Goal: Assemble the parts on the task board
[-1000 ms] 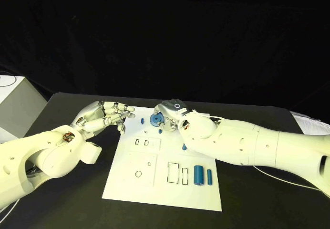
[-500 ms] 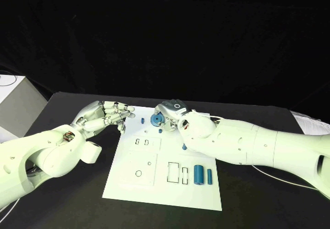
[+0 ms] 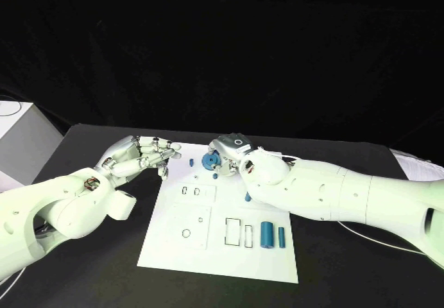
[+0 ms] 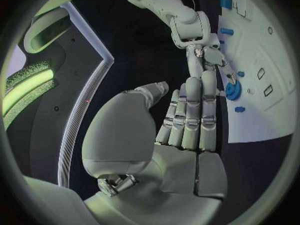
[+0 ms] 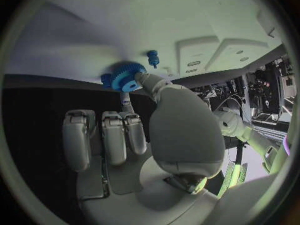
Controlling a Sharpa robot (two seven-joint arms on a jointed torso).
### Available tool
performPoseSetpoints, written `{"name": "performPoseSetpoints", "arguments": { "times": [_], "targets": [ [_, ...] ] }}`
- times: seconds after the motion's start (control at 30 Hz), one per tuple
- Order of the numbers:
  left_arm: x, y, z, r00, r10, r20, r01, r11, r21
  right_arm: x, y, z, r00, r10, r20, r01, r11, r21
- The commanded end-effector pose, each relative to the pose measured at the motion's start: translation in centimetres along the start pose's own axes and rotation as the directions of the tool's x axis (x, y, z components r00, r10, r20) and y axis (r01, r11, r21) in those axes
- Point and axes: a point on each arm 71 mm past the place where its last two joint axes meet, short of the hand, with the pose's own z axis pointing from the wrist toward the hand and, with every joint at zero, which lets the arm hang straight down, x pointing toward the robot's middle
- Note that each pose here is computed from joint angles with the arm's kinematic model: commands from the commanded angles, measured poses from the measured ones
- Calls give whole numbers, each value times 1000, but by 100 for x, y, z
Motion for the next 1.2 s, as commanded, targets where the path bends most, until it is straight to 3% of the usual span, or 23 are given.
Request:
{"name": "performPoseSetpoints", "arguments": {
  "times": [0.03,0.87,1.2],
  "targets": [
    [18,-11,6,1000,-4,-19,4,1000,5,30,-18,-9,1000,21,-16,-21,1000,0],
    [-1,8,4,1000,4,-17,-4,1000,-14,113,-101,-54,976,168,-140,-164,986,40],
    [-8,9,2,1000,11,-18,-11,1000,-14,92,-144,-94,977,175,-121,-171,984,44]
  ]
}}
